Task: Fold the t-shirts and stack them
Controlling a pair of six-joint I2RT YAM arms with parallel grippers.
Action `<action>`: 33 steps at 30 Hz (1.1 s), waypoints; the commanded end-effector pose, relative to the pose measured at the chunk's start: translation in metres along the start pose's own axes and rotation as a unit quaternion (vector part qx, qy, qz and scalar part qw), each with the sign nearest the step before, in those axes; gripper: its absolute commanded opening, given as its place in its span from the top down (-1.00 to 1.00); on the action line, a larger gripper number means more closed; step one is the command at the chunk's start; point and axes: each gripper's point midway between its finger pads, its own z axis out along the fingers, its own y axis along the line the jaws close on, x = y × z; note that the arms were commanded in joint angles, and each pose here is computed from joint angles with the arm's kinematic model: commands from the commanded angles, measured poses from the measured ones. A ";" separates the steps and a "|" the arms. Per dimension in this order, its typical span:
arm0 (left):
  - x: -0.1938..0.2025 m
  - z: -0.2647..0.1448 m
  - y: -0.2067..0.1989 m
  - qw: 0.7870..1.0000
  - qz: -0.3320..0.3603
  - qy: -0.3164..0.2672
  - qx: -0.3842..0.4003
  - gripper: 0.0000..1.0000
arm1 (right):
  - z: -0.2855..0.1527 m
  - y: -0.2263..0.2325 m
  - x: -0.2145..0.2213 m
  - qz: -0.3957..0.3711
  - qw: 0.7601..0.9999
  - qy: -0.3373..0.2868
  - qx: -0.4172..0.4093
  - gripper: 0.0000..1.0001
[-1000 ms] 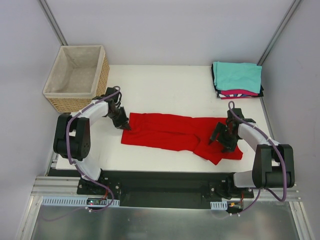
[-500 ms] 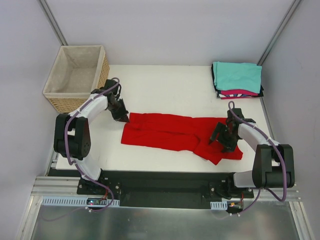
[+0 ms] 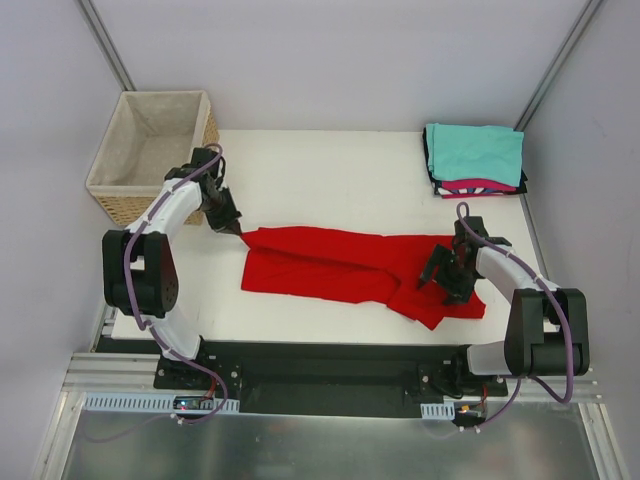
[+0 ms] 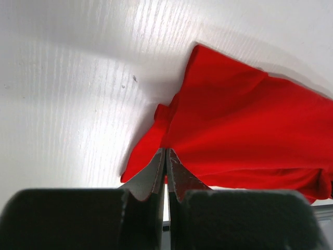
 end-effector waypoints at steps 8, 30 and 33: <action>0.038 0.014 0.014 0.998 0.008 0.051 -0.023 1.00 | 0.018 -0.009 0.012 0.000 1.000 0.019 0.013 -0.59; 0.051 0.000 0.005 0.999 -0.007 0.032 -0.003 -0.29 | -0.002 -0.010 0.001 -0.004 1.000 -0.022 0.018 -0.60; 0.038 -0.016 -0.008 1.000 -0.001 0.021 0.008 -0.29 | -0.016 -0.009 -0.007 -0.005 0.999 -0.045 0.021 -0.60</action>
